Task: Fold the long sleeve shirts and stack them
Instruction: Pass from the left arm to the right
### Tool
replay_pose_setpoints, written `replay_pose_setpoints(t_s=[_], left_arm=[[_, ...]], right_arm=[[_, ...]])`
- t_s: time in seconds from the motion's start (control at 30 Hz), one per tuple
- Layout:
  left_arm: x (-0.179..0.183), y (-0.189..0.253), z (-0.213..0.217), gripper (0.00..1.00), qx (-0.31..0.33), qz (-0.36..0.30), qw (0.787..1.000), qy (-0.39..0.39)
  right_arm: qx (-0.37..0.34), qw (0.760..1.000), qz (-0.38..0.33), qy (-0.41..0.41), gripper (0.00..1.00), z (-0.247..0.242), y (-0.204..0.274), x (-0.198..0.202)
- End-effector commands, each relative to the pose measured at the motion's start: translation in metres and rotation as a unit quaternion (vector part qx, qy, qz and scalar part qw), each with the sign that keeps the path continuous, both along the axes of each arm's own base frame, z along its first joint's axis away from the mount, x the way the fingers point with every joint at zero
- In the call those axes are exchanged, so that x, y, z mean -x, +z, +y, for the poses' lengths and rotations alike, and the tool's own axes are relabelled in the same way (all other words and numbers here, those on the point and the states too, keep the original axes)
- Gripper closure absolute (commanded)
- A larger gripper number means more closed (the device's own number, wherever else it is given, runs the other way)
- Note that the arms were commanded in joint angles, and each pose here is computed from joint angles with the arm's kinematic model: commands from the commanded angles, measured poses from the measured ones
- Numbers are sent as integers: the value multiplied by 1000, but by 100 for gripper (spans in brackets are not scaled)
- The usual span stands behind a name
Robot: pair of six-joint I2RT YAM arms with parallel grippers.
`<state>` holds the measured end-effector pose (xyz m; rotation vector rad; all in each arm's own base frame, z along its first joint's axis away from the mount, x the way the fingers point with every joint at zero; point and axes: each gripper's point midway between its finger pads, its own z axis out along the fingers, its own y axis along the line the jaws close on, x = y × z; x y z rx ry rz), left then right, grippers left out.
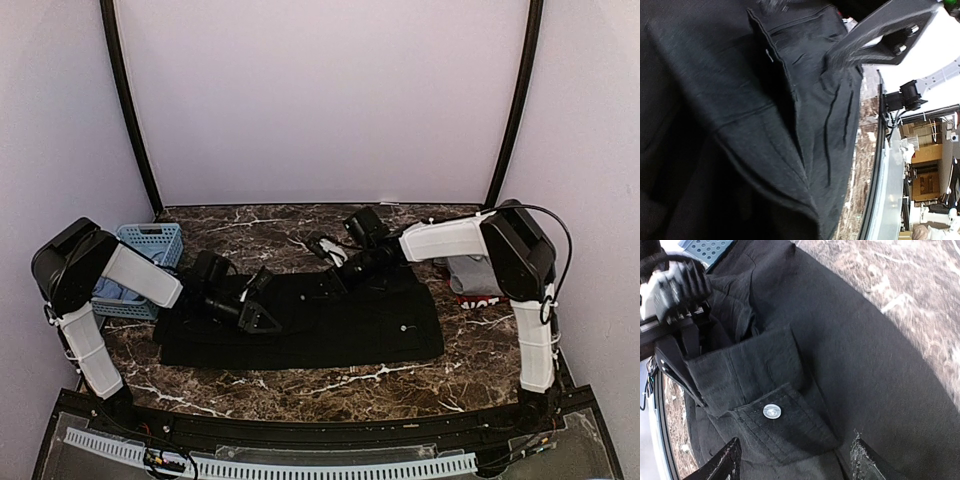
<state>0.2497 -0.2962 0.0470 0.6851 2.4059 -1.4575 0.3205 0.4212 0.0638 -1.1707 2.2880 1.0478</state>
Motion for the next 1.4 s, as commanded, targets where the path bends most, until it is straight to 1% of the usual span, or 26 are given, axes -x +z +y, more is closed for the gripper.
replay_pose_setpoints(t_s=[0.0,0.2,0.37,0.53,0.77,0.9,1.13,1.3,1.37], left_arm=[[4,-20,8,100,-40,9,999,20],[7,-34,12,100,-78,-5,997,21],[6,-42,13,100,-103,-13,994,22],[5,-44,13,100,-108,-14,994,22],[3,-49,13,100,-115,-11,993,27],[0,-53,15,100,-126,-10,991,36],[-2,-57,18,100,-138,-9,989,46],[-5,-59,21,100,-148,-12,988,52],[-7,-59,22,100,-152,-17,986,58]], right_arm=[[9,1000,-14,20,29,10,-2,-4],[26,999,-20,33,29,17,-9,-12],[41,998,-9,45,29,17,-22,-10],[46,997,6,55,34,15,-33,-2],[49,996,19,67,49,15,-39,8],[48,996,19,67,62,13,-37,10],[34,997,19,69,81,16,-28,10],[30,997,20,66,98,13,-21,10],[32,998,17,53,100,7,-17,6]])
